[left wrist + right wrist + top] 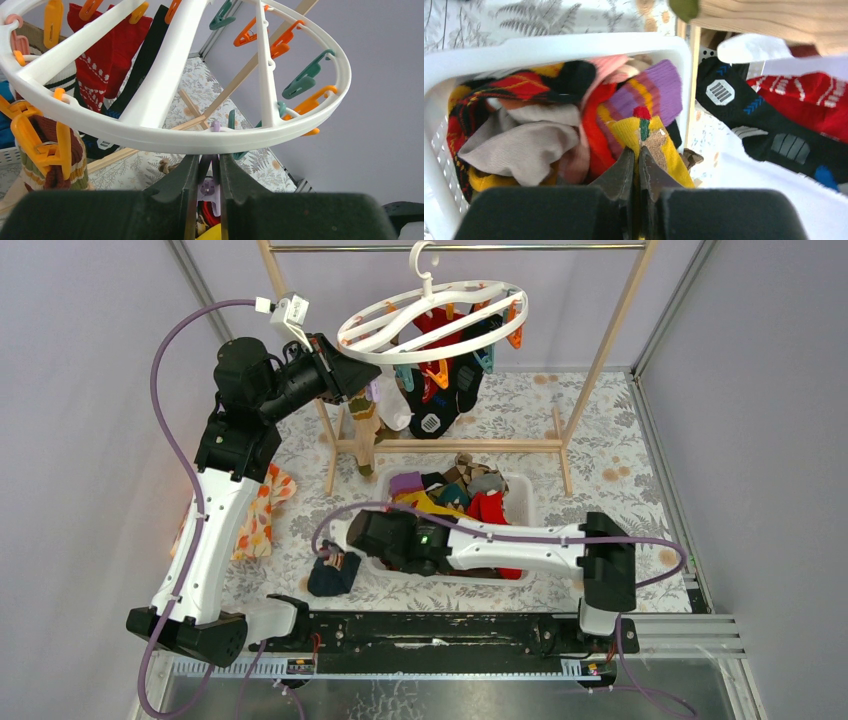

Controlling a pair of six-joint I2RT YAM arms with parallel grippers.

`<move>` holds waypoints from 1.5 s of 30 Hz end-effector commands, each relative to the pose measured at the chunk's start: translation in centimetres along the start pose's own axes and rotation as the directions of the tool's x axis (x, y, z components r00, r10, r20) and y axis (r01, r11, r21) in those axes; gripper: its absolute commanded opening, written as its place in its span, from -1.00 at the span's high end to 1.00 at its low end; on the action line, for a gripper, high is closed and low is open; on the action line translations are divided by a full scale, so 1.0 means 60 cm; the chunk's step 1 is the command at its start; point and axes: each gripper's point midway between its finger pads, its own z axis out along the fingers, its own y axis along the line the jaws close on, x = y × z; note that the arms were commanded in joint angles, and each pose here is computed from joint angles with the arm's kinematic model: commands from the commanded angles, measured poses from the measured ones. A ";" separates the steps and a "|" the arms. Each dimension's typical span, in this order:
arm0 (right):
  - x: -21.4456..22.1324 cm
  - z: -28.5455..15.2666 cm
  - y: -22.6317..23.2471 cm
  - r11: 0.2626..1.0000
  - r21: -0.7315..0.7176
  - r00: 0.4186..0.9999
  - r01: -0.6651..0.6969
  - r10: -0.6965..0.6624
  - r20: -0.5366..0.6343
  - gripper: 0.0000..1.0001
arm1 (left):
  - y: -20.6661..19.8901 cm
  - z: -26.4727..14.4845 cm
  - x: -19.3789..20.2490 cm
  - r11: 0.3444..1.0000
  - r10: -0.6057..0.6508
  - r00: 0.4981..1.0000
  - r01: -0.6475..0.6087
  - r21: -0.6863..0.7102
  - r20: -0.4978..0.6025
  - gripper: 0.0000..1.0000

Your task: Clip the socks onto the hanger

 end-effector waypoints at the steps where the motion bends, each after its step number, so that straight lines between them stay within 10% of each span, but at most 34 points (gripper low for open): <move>1: -0.037 -0.067 -0.109 0.914 0.028 0.891 -0.404 0.387 0.238 1.00 | -0.012 -0.012 -0.011 1.000 0.019 1.000 -0.019 0.014 0.009 1.00; 7: -0.071 -0.176 -0.203 0.679 -0.200 0.512 -0.707 0.685 0.518 1.00 | -0.013 -0.012 -0.012 1.000 0.018 1.000 -0.018 0.015 0.011 1.00; 14: -0.129 -0.343 -0.259 0.484 -0.578 0.048 -0.657 0.793 0.608 1.00 | -0.015 -0.011 -0.015 1.000 0.008 1.000 -0.008 0.020 0.014 1.00; 20: -0.148 -0.353 -0.231 0.257 -0.806 -0.213 -0.533 0.881 0.422 1.00 | -0.015 -0.011 -0.015 1.000 0.005 1.000 -0.005 0.020 0.015 1.00; 27: -0.062 -0.213 -0.184 -0.281 -0.902 -0.547 -0.327 0.835 -0.062 1.00 | -0.014 -0.010 -0.014 1.000 0.001 1.000 -0.002 0.018 0.015 1.00; 32: 0.030 -0.120 -0.147 -0.473 -0.836 -0.647 -0.278 0.735 -0.201 1.00 | -0.013 -0.010 -0.011 1.000 -0.002 1.000 0.001 0.019 0.012 1.00; 45: 0.077 -0.069 -0.137 -0.443 -0.743 -0.564 -0.501 0.819 -0.107 0.19 | -0.009 -0.008 -0.006 1.000 0.001 1.000 -0.001 0.020 0.011 1.00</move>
